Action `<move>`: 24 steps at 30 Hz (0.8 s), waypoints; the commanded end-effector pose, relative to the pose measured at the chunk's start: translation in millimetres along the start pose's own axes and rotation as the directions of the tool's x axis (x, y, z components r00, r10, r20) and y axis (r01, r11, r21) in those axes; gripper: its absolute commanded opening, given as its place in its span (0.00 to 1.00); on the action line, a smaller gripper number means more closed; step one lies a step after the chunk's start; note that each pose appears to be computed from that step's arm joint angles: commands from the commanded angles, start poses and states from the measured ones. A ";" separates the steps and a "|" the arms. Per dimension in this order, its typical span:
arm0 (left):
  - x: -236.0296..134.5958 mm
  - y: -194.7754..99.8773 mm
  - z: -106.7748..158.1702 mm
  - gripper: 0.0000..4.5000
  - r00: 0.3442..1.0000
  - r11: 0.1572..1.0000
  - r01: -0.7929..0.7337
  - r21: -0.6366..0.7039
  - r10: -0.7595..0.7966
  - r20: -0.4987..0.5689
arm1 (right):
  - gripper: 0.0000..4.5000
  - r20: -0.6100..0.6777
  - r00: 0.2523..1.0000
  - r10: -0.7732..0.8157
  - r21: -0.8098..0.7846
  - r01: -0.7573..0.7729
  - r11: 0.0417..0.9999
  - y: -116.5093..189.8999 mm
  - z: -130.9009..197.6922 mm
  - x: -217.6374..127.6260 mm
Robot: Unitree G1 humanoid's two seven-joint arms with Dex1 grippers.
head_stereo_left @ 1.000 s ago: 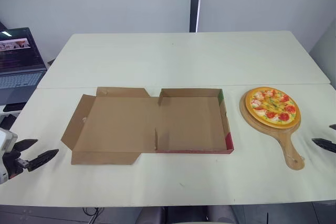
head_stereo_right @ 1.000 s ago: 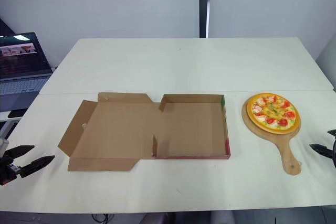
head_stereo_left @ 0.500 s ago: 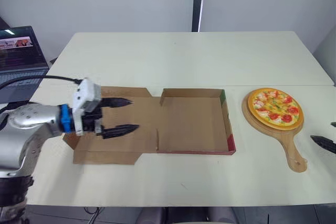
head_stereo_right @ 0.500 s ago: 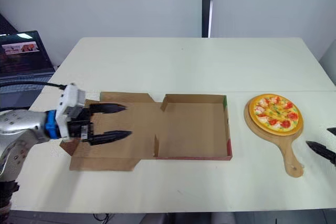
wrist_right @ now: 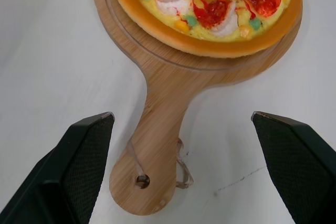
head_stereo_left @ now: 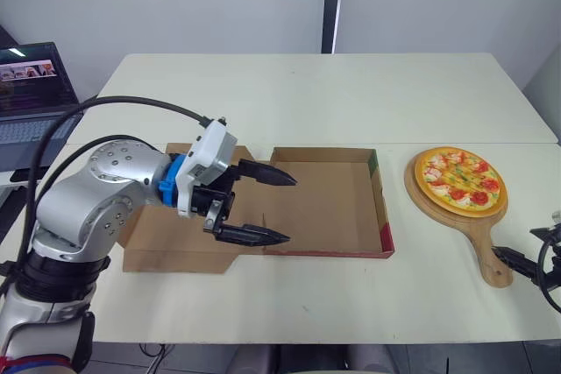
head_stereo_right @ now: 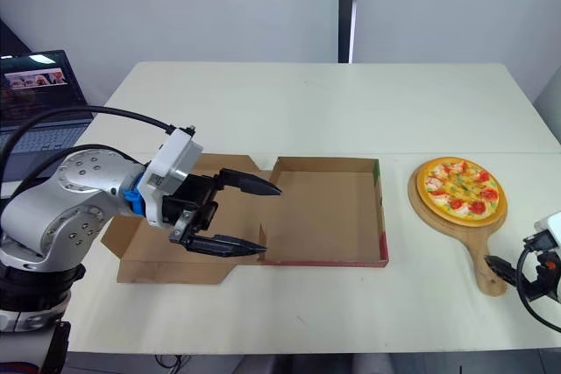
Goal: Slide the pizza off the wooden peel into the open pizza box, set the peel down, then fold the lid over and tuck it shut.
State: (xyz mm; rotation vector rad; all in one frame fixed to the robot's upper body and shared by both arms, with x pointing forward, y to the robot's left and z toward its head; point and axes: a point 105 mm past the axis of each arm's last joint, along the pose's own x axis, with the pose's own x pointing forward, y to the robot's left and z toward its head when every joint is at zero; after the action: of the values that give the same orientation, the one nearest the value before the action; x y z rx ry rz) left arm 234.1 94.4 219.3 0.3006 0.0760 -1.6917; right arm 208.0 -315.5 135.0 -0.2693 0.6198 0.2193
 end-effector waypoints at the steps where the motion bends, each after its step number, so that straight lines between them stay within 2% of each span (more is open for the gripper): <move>1: 6.5 -5.8 7.4 1.00 0.999 0.999 0.029 0.038 -0.029 0.012 | 1.00 -0.037 0.999 0.002 0.029 -0.001 1.000 1.9 -2.6 15.3; 8: 11.6 -8.3 5.9 1.00 1.000 0.999 0.020 0.046 -0.021 0.021 | 1.00 -0.116 0.993 -0.018 0.099 0.030 0.995 -5.3 -10.2 48.5; 15: 13.9 -8.1 4.5 1.00 1.000 0.999 0.005 0.047 -0.006 0.025 | 1.00 -0.175 0.985 0.000 0.142 0.025 0.990 -6.8 -19.0 61.9; 18: 14.7 -8.0 4.3 1.00 1.000 0.999 0.001 0.048 -0.002 0.026 | 0.87 -0.182 0.983 -0.001 0.154 0.030 0.988 -8.0 -21.7 65.2; 24: 14.7 -6.4 3.6 1.00 0.999 0.999 -0.013 0.047 0.012 0.030 | 0.45 -0.180 0.984 0.002 0.191 0.033 0.981 -8.4 -27.9 67.2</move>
State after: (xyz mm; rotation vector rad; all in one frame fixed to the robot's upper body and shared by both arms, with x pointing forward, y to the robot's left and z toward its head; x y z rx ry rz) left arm 228.6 82.0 215.1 0.2893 0.0445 -1.6822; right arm 253.8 -320.2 88.2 -0.1286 0.7678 0.1447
